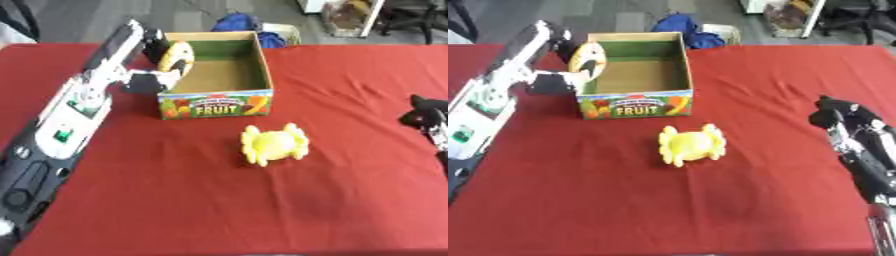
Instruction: Pick up objects on the table and place them in the box.
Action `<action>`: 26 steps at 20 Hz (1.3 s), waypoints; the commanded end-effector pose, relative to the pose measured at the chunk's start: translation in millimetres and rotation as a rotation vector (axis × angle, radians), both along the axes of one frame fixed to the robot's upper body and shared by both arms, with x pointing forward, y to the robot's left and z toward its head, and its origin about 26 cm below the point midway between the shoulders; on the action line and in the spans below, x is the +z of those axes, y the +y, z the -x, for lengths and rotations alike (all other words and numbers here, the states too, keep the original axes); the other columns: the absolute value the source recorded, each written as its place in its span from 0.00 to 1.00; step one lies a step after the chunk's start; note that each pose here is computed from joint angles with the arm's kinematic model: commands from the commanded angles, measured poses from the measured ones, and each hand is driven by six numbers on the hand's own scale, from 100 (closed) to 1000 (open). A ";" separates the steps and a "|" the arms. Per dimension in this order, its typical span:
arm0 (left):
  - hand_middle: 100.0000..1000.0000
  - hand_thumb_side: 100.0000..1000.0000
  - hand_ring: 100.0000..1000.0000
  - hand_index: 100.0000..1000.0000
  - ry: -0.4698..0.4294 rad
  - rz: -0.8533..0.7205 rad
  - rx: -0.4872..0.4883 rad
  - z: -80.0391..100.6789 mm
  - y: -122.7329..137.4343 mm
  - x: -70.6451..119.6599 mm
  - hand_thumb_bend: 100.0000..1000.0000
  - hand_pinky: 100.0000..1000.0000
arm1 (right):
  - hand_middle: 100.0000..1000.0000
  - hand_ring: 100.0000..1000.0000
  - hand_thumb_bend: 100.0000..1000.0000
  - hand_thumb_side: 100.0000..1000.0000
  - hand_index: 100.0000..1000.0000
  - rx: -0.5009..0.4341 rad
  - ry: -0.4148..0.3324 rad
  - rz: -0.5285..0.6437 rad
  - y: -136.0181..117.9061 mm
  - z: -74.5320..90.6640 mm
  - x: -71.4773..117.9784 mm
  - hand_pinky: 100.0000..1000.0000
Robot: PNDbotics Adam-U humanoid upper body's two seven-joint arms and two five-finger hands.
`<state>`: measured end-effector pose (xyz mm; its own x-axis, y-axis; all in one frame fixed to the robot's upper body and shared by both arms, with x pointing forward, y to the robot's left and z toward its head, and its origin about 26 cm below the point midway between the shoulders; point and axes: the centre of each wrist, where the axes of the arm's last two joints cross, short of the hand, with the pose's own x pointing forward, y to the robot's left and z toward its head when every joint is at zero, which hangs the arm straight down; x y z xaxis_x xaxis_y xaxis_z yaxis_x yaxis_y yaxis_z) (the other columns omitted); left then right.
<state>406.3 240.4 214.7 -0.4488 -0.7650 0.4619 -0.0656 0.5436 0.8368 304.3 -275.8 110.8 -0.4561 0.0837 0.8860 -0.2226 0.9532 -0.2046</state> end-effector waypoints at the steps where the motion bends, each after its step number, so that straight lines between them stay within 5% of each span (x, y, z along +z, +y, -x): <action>1: 0.27 0.04 0.41 0.41 -0.021 -0.050 0.057 -21.6 3.7 9.2 0.16 0.50 | 0.52 1.00 0.00 0.40 0.70 0.014 -0.022 0.012 0.1 -0.9 6.6 0.80; 11: 0.32 0.06 0.43 0.45 0.054 -0.181 0.143 -73.3 -3.9 -5.5 0.24 0.52 | 0.52 1.00 0.00 0.41 0.70 0.052 -0.027 0.016 6.3 -2.9 8.8 0.80; 22: 0.38 0.07 0.46 0.51 0.092 -0.306 0.223 -86.4 -2.0 -37.0 0.32 0.54 | 0.52 1.00 0.00 0.41 0.70 0.070 -0.020 0.016 9.6 -3.9 8.3 0.80; 23: 0.44 0.07 0.50 0.57 0.099 -0.311 0.223 -86.4 -1.4 -38.6 0.43 0.57 | 0.52 1.00 0.00 0.41 0.70 0.071 -0.021 0.016 9.8 -4.0 8.5 0.80; 26: 0.51 0.09 0.54 0.64 0.108 -0.317 0.216 -85.6 0.6 -38.2 0.57 0.59 | 0.52 1.00 0.00 0.41 0.70 0.070 -0.022 0.017 9.6 -4.2 9.0 0.80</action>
